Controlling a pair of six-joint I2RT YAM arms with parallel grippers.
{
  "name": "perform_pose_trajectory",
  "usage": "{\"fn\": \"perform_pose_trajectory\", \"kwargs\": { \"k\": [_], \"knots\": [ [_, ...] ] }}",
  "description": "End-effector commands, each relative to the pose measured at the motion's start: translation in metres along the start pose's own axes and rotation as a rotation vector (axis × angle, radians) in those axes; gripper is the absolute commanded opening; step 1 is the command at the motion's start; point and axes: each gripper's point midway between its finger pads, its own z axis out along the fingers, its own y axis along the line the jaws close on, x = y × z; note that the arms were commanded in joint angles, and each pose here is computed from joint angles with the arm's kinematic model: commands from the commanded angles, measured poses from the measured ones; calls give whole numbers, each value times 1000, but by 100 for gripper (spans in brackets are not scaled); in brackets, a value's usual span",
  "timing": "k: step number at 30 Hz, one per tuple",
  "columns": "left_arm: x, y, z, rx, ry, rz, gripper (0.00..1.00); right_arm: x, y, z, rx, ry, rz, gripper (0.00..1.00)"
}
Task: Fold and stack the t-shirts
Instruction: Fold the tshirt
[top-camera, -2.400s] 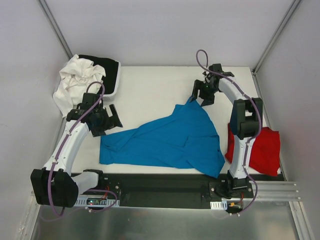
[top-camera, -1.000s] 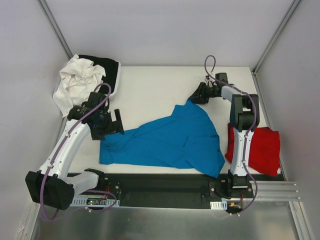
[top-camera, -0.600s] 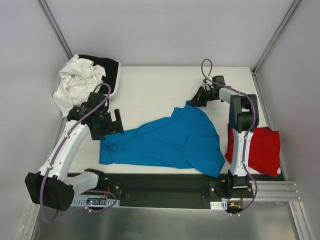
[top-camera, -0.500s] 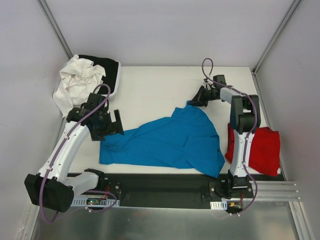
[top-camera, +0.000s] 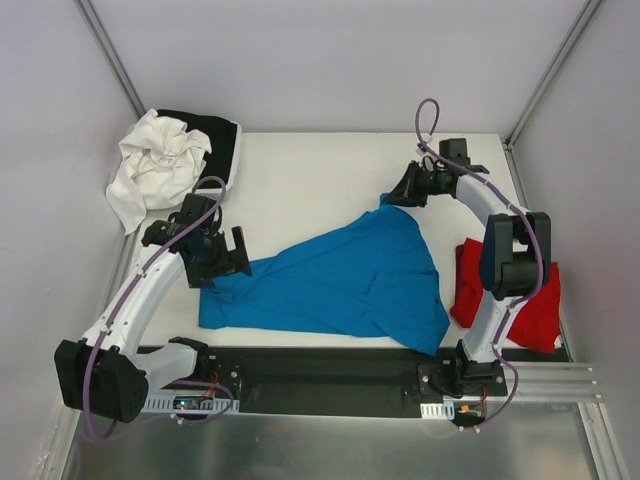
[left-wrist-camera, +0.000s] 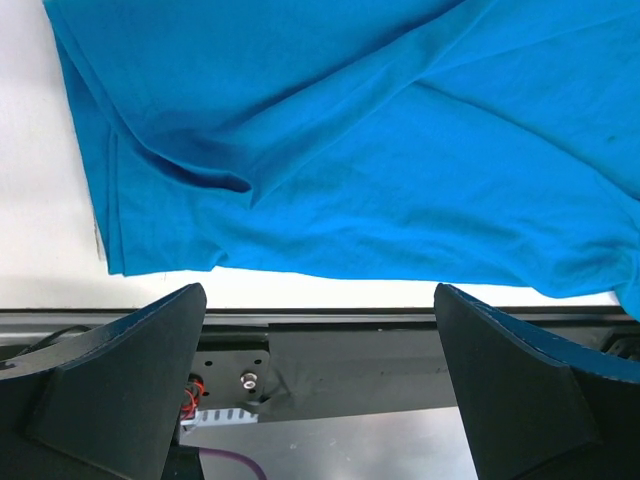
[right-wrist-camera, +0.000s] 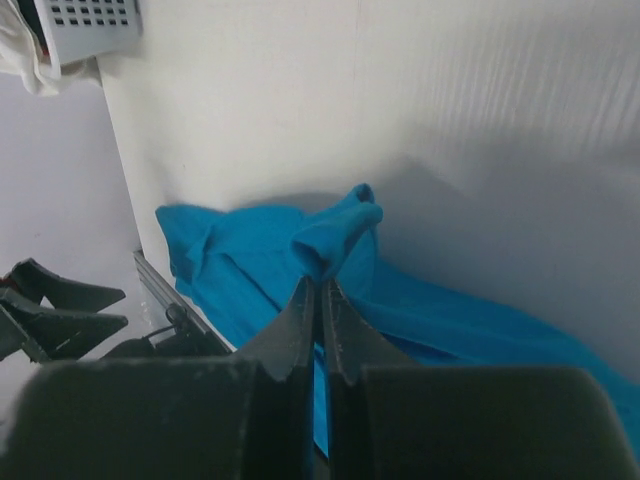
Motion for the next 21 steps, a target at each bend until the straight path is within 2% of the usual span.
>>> {"fn": "perform_pose_trajectory", "kwargs": {
  "k": [1, 8, 21],
  "knots": [
    [16, 12, 16, -67, 65, -55, 99, 35, 11, -10, 25, 55, -35, 1],
    [27, 36, 33, -191, 95, -106, 99, 69, 14, -9, 53, 130, -41, 1],
    [16, 35, 71, -235, 151, -134, 97, 63, 31, -16, 61, 151, -92, 1]
  ]
}}
